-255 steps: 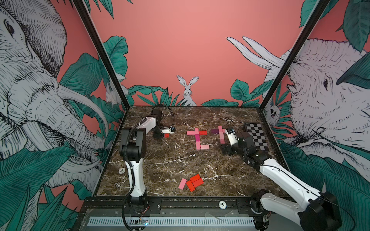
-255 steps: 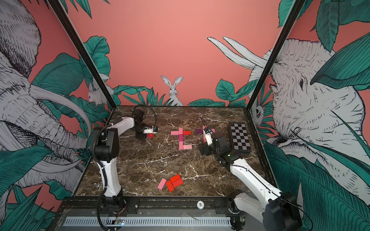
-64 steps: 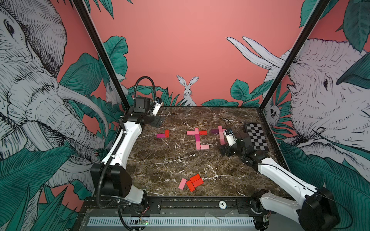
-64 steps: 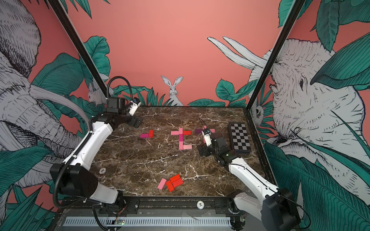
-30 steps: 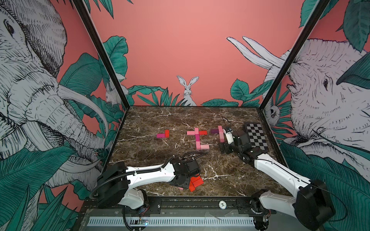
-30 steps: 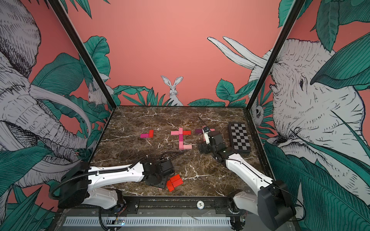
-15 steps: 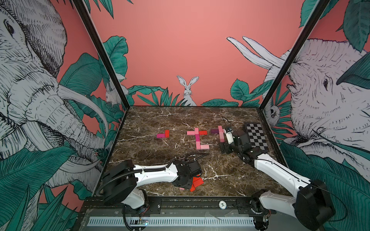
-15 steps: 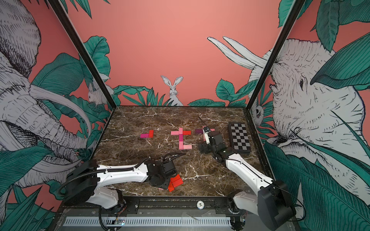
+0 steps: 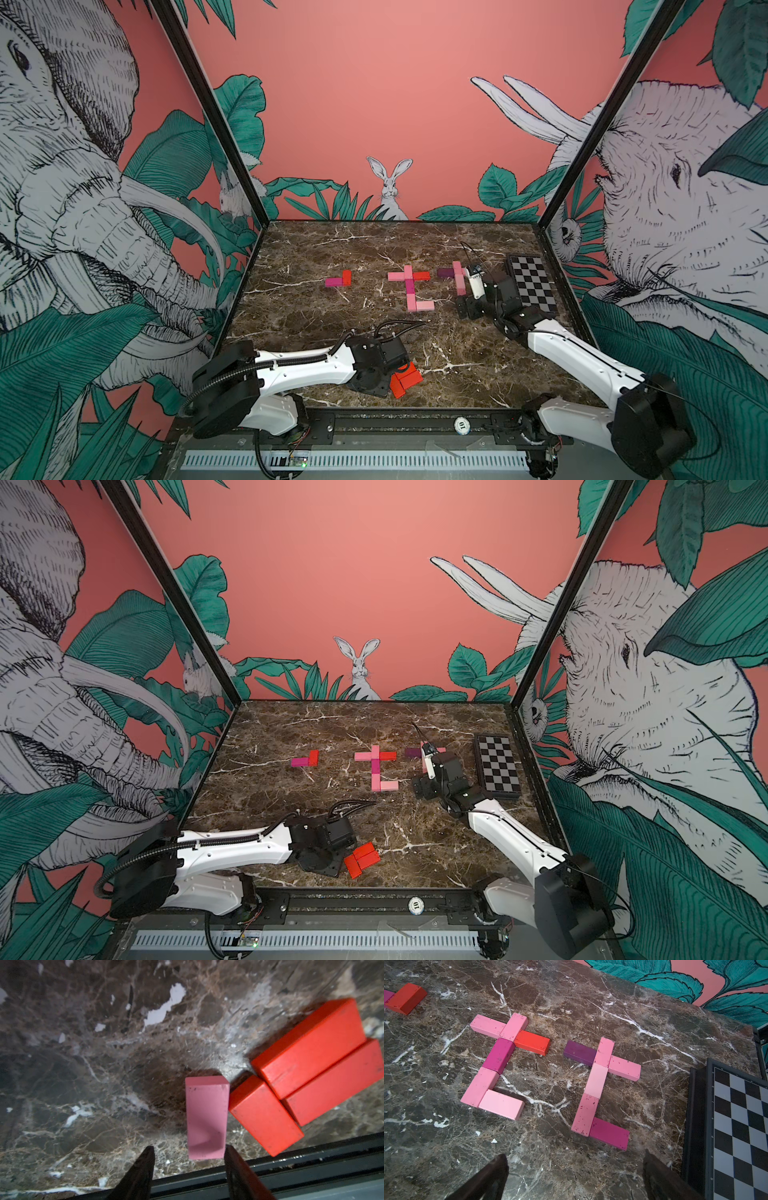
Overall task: Assemble the letter t with building blocks
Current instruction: Pick up the building block from the center of the board.
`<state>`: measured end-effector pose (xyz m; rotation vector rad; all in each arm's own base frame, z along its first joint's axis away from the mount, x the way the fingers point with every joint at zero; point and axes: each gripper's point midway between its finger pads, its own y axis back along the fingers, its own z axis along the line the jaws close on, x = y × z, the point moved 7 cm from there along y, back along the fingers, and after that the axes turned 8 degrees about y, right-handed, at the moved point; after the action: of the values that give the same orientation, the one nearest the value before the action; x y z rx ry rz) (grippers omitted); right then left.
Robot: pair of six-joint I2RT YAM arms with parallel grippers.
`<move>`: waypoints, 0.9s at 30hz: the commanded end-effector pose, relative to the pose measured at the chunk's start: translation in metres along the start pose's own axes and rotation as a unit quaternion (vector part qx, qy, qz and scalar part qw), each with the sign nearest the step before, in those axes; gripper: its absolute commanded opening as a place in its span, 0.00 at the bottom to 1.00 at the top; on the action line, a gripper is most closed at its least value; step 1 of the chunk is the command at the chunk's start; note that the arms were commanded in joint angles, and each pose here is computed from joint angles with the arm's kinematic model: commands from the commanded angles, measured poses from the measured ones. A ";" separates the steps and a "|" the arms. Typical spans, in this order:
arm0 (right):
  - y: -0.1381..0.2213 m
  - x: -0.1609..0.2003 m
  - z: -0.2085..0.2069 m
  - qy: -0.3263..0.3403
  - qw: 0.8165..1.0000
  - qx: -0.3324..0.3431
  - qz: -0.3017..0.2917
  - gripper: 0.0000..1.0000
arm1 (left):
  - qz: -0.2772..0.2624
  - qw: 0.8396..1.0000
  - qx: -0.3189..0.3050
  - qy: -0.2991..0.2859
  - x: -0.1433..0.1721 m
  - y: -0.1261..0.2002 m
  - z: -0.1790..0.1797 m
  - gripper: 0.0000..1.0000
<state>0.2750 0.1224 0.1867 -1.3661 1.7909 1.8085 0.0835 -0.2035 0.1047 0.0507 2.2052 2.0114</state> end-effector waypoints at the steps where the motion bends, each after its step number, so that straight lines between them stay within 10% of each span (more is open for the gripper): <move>1: 0.000 -0.007 0.000 -0.005 1.000 0.005 -0.012 0.98 | 0.006 1.000 0.002 -0.008 0.002 -0.004 -0.001 0.57; 15: 0.003 -0.005 -0.002 -0.001 1.000 0.013 -0.010 0.98 | 0.028 0.999 -0.031 -0.004 0.000 -0.023 -0.007 0.48; 27: 0.005 -0.008 -0.005 0.002 1.000 0.021 -0.013 0.98 | 0.041 0.998 -0.034 -0.040 -0.018 -0.019 -0.006 0.15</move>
<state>0.2757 0.1202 0.1863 -1.3550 1.8127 1.7860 0.0938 -0.2173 0.0848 0.1984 2.1528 2.0848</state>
